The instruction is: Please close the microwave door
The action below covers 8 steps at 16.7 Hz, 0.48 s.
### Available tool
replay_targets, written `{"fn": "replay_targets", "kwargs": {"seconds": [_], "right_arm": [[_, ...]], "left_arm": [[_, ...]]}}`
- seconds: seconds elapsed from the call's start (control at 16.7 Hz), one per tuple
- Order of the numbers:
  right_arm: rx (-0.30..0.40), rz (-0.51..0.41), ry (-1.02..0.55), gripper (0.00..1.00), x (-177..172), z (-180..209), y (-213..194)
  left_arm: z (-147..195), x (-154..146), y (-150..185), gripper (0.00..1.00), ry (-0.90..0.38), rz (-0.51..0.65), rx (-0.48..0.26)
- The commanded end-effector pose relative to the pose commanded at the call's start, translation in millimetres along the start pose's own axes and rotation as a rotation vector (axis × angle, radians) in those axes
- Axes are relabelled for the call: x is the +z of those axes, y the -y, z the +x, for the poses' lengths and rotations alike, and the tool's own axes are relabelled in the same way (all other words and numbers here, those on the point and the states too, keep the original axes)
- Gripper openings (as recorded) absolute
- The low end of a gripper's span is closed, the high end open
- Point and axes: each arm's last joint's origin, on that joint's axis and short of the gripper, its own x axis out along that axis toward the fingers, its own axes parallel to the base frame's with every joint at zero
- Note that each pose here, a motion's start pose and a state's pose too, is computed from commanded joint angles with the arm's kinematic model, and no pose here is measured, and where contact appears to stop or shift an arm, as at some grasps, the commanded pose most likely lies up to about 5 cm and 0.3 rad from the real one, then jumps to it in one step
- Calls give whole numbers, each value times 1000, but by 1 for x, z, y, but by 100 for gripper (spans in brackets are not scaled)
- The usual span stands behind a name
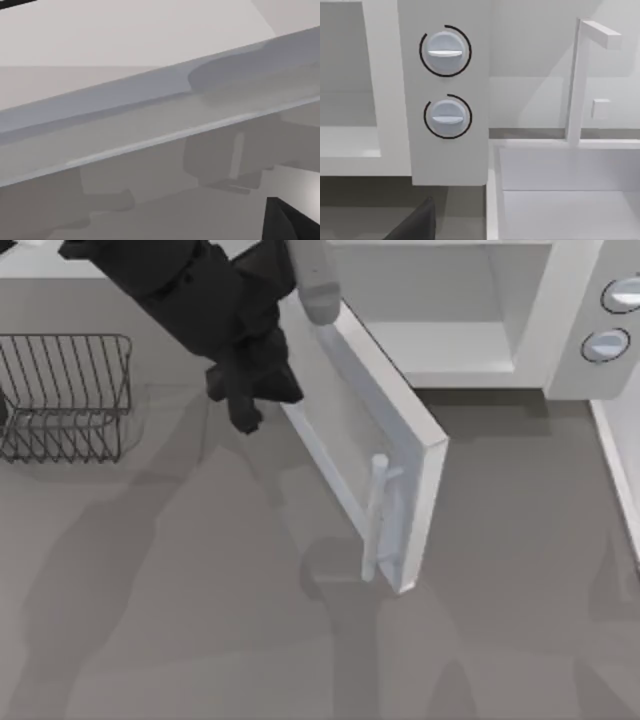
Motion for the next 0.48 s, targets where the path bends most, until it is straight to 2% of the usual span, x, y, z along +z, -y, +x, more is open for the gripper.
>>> {"fn": "replay_targets", "kwargs": {"seconds": [0.48], "right_arm": [[0, 0, 0, 100, 0, 0, 0]], "left_arm": [[4, 6, 1, 0, 0, -2, 1]]}}
